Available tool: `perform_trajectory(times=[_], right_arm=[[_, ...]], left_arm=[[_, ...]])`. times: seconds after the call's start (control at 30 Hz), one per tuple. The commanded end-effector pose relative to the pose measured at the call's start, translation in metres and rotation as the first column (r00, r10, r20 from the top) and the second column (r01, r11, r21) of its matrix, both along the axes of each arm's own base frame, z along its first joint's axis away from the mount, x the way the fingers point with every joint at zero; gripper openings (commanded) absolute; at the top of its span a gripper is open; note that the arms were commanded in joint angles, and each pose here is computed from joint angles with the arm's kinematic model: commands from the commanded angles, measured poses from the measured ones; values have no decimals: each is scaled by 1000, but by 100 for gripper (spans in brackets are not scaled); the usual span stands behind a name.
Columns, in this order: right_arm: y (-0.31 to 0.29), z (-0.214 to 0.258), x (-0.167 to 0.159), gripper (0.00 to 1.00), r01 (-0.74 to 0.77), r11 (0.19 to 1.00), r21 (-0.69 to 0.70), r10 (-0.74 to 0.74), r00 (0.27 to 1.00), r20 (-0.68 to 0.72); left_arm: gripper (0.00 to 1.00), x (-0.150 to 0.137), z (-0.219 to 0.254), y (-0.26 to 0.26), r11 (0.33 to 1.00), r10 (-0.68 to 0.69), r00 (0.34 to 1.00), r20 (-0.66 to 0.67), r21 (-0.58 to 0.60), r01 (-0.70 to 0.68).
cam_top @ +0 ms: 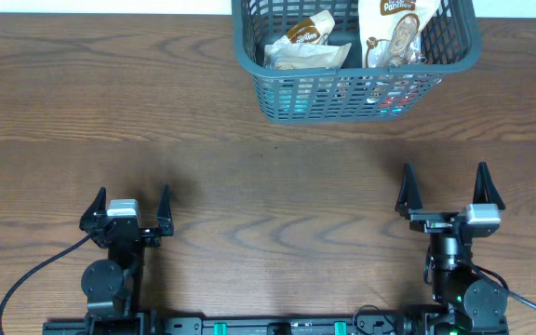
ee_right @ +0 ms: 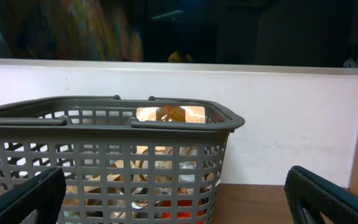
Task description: Pack container
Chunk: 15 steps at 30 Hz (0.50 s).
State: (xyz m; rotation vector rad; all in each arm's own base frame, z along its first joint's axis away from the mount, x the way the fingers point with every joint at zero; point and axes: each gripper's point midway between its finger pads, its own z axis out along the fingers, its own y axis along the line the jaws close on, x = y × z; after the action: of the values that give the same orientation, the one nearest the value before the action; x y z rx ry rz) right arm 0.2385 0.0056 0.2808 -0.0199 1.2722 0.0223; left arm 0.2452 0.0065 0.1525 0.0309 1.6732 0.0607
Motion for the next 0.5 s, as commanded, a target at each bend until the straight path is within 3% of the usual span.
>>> perform_trajectory(times=[0.0,0.47], right_arm=[[4,0,-4,99,-13,1000,-22,13,1000,17],[4,5,-14,99,-13,1000,-21,15,998,55]], left_arm=[[99,-1,-14,0,1000,-1,999,-46,-15,1],[99,-1,-14,0,1000,-1,999,-46,-15,1]])
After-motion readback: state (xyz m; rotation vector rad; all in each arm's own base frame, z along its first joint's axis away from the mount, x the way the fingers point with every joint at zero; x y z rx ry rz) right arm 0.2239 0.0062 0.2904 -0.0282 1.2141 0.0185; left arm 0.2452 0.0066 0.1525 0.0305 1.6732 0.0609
